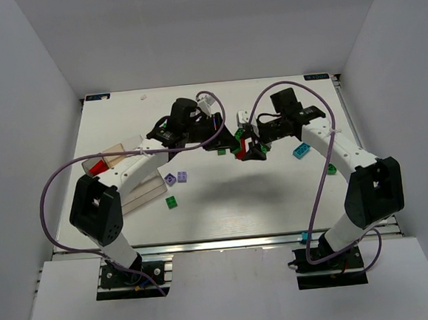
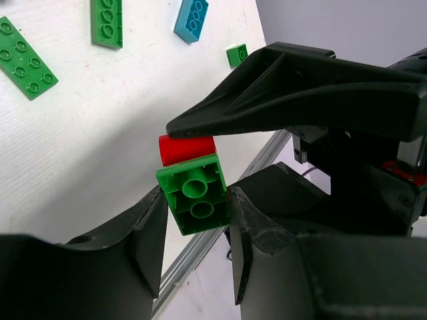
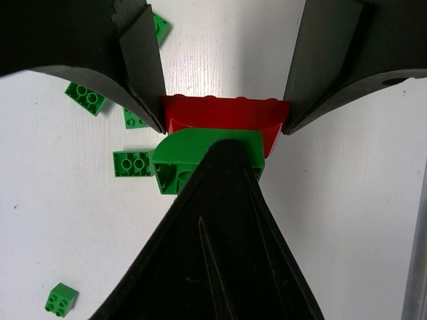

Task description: Sort the legos into containers by color

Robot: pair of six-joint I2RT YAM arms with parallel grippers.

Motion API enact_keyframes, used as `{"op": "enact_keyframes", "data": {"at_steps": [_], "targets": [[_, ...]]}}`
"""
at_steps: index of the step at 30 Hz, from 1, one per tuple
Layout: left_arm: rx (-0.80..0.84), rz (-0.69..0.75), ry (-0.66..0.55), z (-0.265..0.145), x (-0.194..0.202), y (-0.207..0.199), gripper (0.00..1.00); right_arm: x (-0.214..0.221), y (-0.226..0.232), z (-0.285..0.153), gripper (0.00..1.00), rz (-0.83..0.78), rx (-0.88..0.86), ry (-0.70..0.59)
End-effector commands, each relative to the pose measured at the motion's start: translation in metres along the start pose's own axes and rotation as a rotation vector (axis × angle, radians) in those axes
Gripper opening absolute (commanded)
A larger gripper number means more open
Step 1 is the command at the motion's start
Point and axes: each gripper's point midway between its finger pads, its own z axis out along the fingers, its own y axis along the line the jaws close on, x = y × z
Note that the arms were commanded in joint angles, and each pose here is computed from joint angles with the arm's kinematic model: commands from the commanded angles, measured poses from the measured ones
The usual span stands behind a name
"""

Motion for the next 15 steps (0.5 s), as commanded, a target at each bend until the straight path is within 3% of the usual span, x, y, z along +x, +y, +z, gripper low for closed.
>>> {"op": "enact_keyframes", "data": {"at_steps": [1, 2, 7, 15], "targets": [[0.028, 0.069, 0.005, 0.0, -0.003, -0.01, 0.27, -0.022, 0.005, -0.006, 0.0, -0.028, 0.001, -0.06], [0.029, 0.07, 0.003, -0.001, -0.003, -0.011, 0.18, -0.022, 0.005, -0.007, 0.0, -0.029, 0.008, -0.058], [-0.014, 0.038, -0.016, -0.006, -0.002, 0.0, 0.01, -0.011, 0.0, -0.007, 0.0, -0.026, 0.062, -0.018], [-0.166, 0.013, -0.129, -0.047, -0.019, 0.021, 0.0, 0.017, -0.01, -0.006, 0.0, 0.023, 0.138, 0.065]]}}
